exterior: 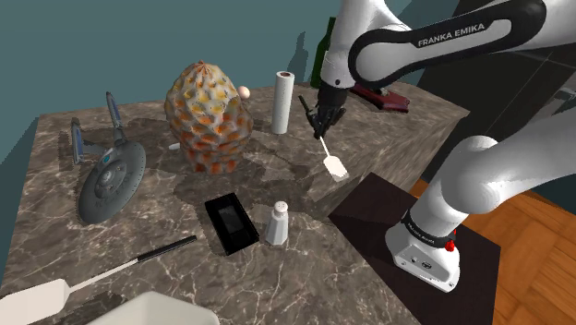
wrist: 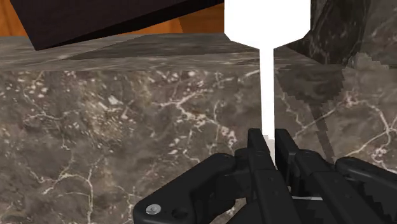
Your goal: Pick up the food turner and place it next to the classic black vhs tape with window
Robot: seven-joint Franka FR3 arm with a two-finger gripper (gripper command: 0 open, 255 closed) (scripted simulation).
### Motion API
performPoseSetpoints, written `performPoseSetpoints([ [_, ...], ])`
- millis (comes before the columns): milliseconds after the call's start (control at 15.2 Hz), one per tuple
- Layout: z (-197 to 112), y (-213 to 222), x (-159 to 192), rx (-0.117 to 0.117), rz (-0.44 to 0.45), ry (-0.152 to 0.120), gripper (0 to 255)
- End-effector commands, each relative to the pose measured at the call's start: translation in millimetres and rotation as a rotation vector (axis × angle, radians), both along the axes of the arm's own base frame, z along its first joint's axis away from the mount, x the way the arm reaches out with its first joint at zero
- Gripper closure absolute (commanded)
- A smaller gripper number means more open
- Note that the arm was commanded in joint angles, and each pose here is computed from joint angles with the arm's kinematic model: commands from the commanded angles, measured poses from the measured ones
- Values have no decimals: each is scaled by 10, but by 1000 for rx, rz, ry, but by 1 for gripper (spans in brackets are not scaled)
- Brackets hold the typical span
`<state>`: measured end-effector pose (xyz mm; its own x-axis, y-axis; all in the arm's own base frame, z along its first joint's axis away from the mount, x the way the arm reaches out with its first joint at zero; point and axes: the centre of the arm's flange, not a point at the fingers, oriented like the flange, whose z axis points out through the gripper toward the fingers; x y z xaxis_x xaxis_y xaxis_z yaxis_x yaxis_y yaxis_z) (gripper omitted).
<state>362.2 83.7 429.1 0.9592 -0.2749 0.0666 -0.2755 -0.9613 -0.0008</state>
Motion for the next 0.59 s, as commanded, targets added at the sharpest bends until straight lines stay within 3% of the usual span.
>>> performPoseSetpoints([
  [0,-3,250,-126,0,-1,0,255],
  [528,-2,1164,-655,0,-1,0,255],
])
